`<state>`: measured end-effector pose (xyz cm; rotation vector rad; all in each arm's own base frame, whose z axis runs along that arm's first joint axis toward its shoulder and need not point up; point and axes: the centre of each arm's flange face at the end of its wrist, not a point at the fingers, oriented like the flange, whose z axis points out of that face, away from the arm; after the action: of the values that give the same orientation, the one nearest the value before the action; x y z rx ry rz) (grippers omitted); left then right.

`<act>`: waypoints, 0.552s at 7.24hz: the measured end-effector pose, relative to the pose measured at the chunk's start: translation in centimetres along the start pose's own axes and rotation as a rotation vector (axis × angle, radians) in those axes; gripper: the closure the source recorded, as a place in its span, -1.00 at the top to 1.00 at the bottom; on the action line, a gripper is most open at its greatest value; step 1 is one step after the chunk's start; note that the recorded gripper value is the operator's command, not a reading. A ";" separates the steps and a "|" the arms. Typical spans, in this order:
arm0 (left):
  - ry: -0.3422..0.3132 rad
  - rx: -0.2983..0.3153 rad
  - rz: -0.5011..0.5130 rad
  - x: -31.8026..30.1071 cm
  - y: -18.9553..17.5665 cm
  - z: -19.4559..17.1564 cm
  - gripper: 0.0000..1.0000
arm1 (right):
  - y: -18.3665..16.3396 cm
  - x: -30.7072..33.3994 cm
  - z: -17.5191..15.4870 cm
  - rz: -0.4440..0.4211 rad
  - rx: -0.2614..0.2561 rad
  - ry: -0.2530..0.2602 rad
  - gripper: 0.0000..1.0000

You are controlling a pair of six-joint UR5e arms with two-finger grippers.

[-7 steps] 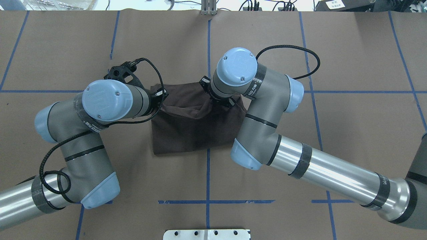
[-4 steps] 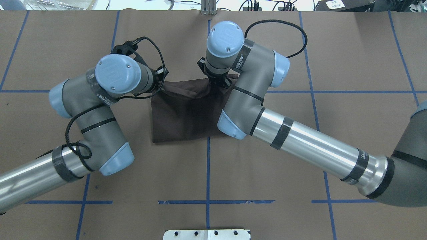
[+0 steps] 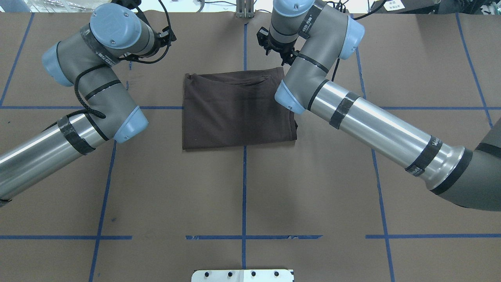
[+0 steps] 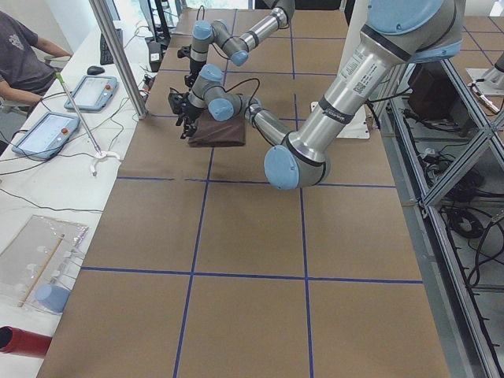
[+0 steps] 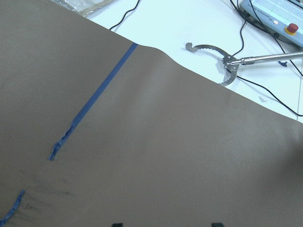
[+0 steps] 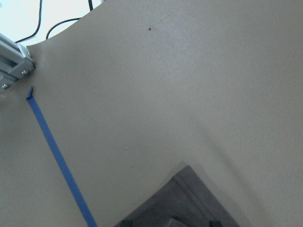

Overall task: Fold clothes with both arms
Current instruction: 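Release the folded shirt and raise both grippers away from it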

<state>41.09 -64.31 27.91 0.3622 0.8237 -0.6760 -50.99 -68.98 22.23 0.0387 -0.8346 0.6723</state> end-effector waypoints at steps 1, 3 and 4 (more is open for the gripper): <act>0.003 -0.012 0.013 -0.2 -0.4 0.0 1.00 | -1.3 0.3 -0.1 -0.032 0.010 0.005 1.00; 0.032 -0.062 0.099 -3.2 -1.8 -0.8 1.00 | -6.9 2.8 -1.7 -0.162 -0.005 0.011 1.00; 0.060 -0.094 0.169 -6.5 -3.5 -2.4 1.00 | -11.5 7.5 -2.7 -0.243 -0.027 0.013 1.00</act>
<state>34.26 -62.91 31.20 0.3635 0.8683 -0.4694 -39.12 -73.34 28.14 0.1099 -0.8109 0.4324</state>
